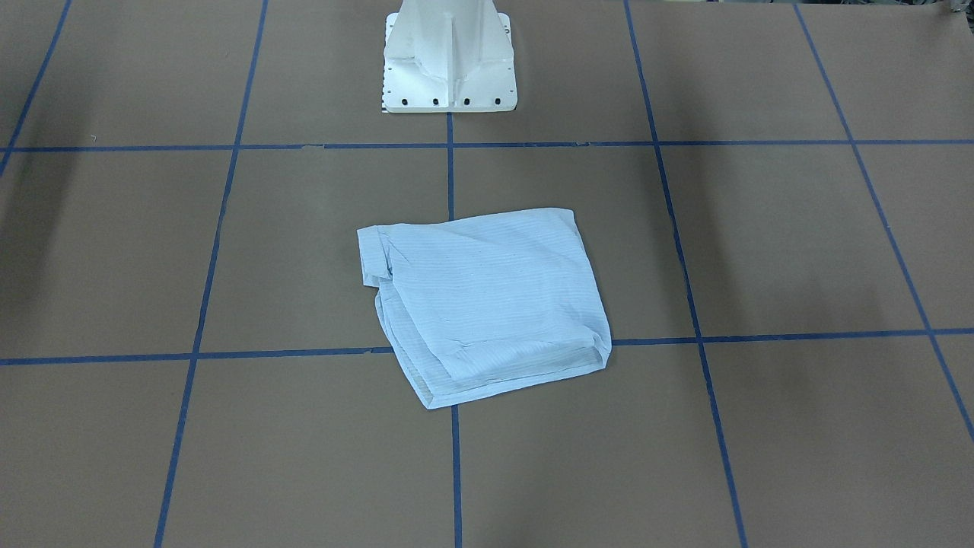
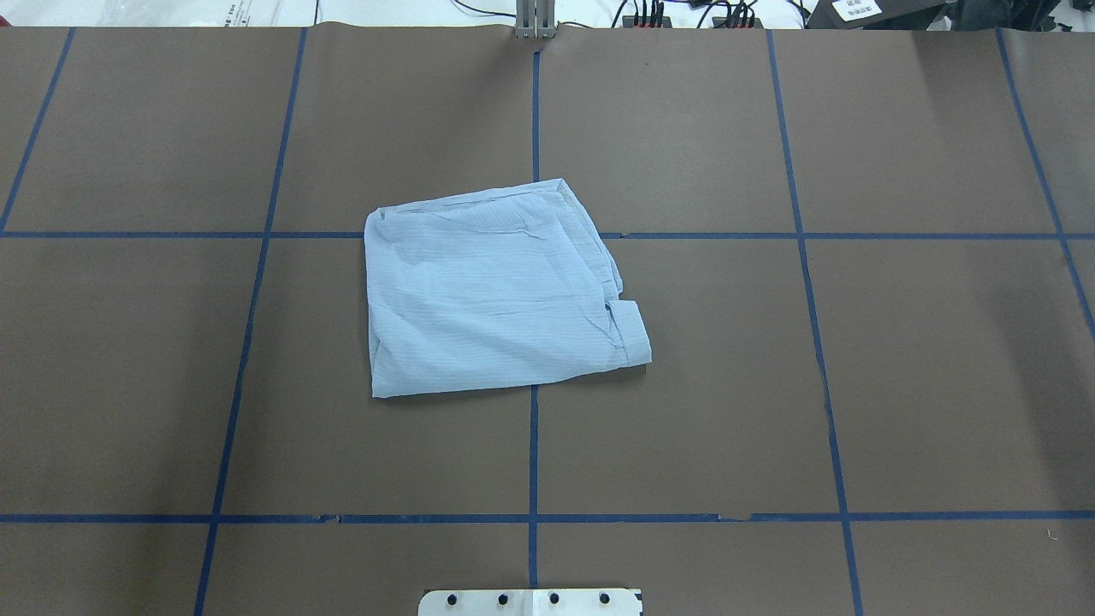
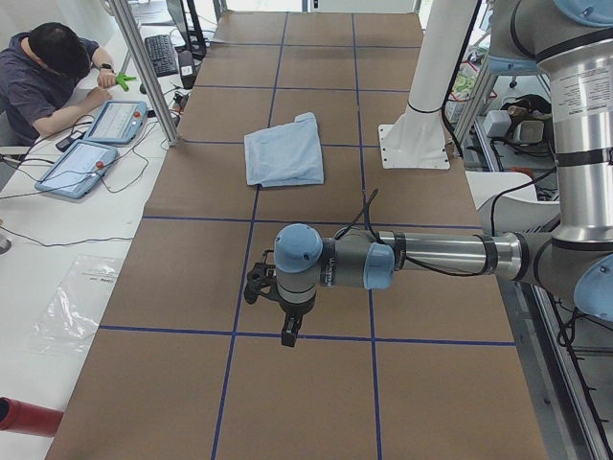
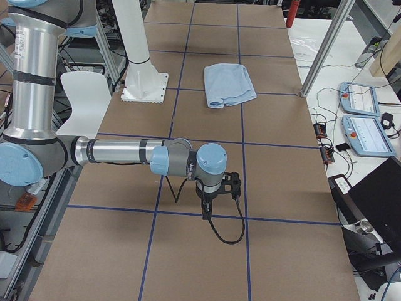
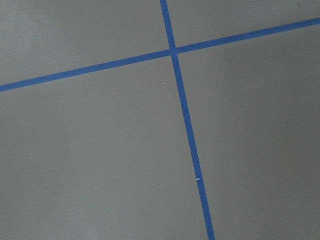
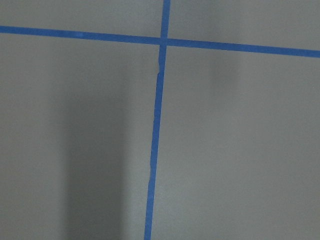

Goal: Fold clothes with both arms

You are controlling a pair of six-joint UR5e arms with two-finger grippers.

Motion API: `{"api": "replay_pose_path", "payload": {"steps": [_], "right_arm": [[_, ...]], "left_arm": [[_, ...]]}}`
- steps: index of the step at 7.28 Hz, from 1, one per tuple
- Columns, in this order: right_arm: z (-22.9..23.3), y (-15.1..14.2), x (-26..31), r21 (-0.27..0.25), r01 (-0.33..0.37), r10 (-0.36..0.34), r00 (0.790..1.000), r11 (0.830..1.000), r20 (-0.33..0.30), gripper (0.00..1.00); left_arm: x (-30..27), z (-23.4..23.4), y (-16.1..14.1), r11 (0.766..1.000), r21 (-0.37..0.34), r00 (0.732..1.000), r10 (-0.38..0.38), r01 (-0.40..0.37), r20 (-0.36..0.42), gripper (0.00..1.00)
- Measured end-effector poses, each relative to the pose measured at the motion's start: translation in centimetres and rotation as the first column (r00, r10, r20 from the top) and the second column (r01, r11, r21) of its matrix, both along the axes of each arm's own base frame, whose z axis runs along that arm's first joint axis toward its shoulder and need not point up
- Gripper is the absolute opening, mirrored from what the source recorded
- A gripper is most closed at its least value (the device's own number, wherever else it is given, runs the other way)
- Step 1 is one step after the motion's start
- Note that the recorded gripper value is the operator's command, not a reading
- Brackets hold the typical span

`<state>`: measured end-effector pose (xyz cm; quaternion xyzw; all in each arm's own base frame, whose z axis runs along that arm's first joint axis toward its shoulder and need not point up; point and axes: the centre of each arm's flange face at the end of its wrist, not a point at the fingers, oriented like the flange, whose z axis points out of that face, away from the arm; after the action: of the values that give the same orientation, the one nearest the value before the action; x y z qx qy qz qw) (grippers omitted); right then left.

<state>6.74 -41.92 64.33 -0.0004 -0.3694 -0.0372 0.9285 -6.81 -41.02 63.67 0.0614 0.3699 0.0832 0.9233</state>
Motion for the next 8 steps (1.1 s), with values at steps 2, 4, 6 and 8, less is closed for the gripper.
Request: {"api": "replay_pose_path", "payload": {"steps": [2, 4, 6, 8], "right_arm": [[0.1, 0.0, 0.0, 0.001, -0.001, 0.001, 1.000, 1.000, -0.001, 1.00], [0.1, 0.0, 0.1, 0.009, -0.001, 0.001, 1.000, 1.000, -0.001, 1.00], [0.2, 0.1, 0.1, 0.010, -0.002, 0.002, 1.000, 1.000, -0.001, 1.00], [0.4, 0.1, 0.1, 0.006, -0.002, 0.002, 1.000, 1.000, -0.001, 1.00]], "left_arm": [[0.0, 0.2, 0.1, 1.000, -0.005, 1.000, -0.001, 0.001, 0.000, 1.00], [0.0, 0.6, 0.2, 1.000, -0.014, 1.000, 0.000, 0.000, 0.000, 1.00], [0.0, 0.9, 0.4, 1.000, -0.021, 1.000, 0.000, 0.000, 0.001, 1.00], [0.0, 1.2, 0.5, 1.000, -0.025, 1.000, 0.000, 0.000, 0.002, 1.00]]}}
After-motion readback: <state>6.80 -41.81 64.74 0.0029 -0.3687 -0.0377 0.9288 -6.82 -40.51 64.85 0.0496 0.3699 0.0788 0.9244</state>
